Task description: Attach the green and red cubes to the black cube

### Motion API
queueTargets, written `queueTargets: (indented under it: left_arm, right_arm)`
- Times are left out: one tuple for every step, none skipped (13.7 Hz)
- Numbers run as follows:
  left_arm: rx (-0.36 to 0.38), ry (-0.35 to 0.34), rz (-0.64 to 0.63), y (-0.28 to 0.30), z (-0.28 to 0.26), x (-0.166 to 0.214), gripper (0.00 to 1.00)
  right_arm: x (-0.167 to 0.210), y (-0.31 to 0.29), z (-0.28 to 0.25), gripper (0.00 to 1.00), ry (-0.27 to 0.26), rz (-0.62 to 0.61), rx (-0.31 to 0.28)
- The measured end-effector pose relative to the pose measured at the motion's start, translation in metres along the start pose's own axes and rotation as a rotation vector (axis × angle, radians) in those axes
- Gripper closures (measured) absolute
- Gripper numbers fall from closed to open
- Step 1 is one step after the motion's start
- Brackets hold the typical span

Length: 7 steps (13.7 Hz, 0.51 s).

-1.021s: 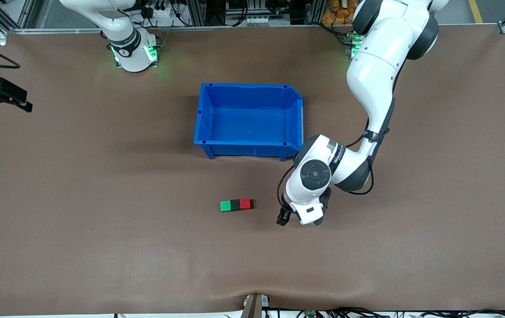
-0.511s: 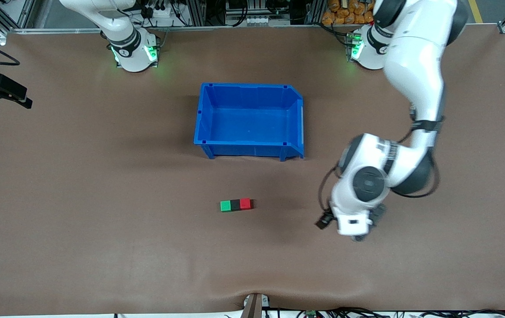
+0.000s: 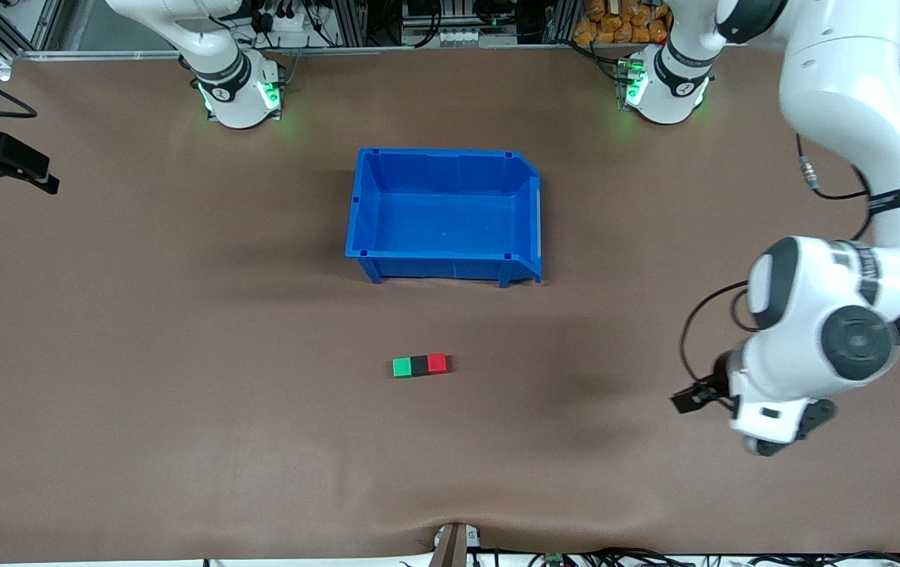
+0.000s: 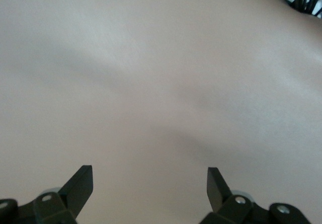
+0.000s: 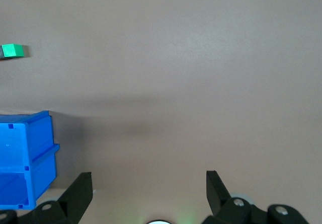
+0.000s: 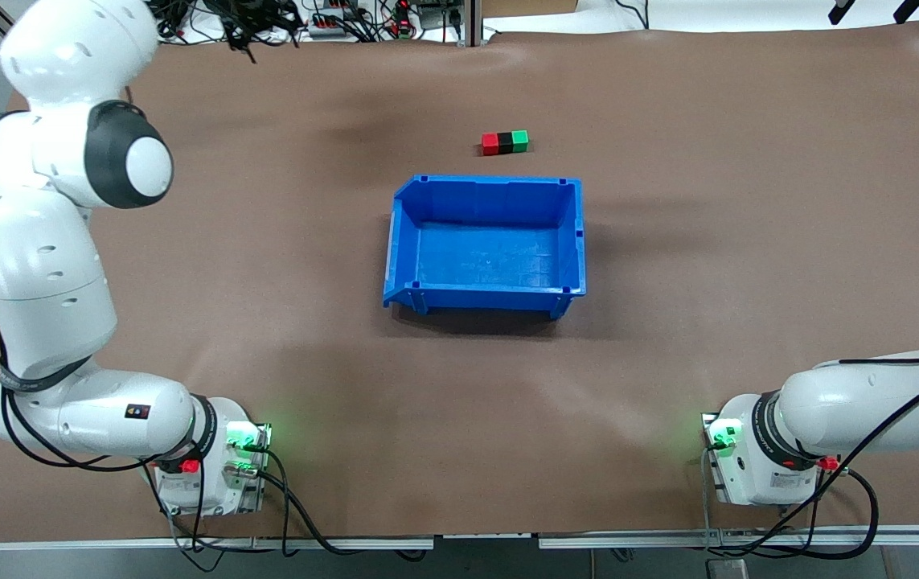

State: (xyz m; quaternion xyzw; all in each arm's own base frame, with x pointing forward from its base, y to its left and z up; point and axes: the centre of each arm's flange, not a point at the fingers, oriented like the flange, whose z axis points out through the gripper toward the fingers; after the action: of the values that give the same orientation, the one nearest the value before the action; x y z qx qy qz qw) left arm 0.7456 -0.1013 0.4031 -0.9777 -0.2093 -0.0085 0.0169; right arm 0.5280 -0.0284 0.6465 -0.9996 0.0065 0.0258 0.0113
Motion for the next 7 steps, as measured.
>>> queueTargets:
  left_arm:
    - [-0.003,0.007,0.034,-0.016,-0.006,0.009,0.00]
    - [-0.006,0.014,0.064,-0.030,-0.012,0.016,0.00]
    - [-0.008,0.019,0.091,-0.041,-0.016,0.022,0.00]
    - [-0.008,0.022,0.114,-0.050,-0.019,0.026,0.00]
    - [-0.009,0.026,0.134,-0.056,-0.021,0.029,0.00]
    - [-0.011,0.031,0.158,-0.061,-0.026,0.030,0.00]
    - [-0.012,0.038,0.183,-0.064,-0.031,0.031,0.00]
  right_arm:
    - [0.000,0.000,0.000,0.00,0.000,0.000,0.000]
    - [0.000,0.000,0.000,0.00,0.001,0.000,0.001]
    - [0.000,0.000,0.000,0.00,0.001,0.000,0.001]
    - [0.000,0.000,0.000,0.00,0.001,0.001,0.002]
    - [0.000,0.001,0.000,0.00,0.000,0.003,0.002]
    - [0.000,0.001,0.000,0.00,0.000,0.005,0.002]
    - [0.000,0.002,0.000,0.00,-0.001,0.007,0.002]
